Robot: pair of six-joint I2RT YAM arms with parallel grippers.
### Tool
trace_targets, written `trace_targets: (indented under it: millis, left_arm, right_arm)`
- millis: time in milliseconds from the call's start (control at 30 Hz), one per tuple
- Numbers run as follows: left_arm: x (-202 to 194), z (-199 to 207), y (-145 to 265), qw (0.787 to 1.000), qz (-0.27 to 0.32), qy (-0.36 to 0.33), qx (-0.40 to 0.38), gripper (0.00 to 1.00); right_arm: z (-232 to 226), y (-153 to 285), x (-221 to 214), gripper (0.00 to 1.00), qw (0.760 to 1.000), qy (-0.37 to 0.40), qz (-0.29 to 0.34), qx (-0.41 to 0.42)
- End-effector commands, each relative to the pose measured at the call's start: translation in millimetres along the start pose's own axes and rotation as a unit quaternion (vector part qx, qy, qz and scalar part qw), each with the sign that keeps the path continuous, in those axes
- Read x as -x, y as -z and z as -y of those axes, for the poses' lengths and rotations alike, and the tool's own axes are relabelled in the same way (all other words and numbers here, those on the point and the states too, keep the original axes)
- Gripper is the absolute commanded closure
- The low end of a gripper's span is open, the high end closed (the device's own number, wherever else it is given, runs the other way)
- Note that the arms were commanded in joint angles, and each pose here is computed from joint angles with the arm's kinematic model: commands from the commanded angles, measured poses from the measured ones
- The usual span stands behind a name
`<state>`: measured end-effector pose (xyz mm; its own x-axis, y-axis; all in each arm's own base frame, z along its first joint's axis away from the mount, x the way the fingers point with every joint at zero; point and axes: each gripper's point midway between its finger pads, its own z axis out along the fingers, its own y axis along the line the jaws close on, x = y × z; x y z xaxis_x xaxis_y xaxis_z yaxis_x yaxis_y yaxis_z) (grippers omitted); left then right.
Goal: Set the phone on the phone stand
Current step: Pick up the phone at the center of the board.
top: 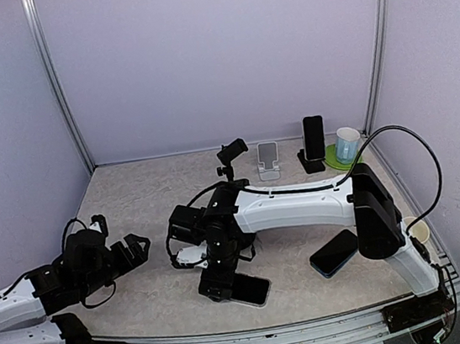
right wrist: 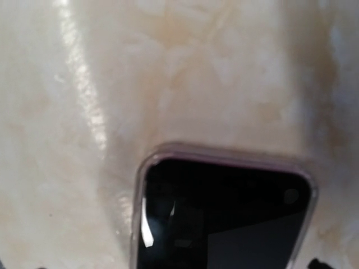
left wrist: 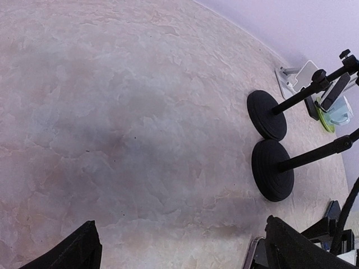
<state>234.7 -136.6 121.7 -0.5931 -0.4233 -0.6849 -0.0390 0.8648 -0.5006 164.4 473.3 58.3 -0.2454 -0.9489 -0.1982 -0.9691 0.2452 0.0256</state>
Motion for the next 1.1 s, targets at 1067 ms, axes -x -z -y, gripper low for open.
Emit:
trace_targets:
  millis: [1067]
  left_arm:
    - [-10,-20,-7,1.000,-0.005,0.006,0.015,0.01]
  right_arm:
    - [25,-29,2,0.00,0.996,-0.071,-0.023,-0.046]
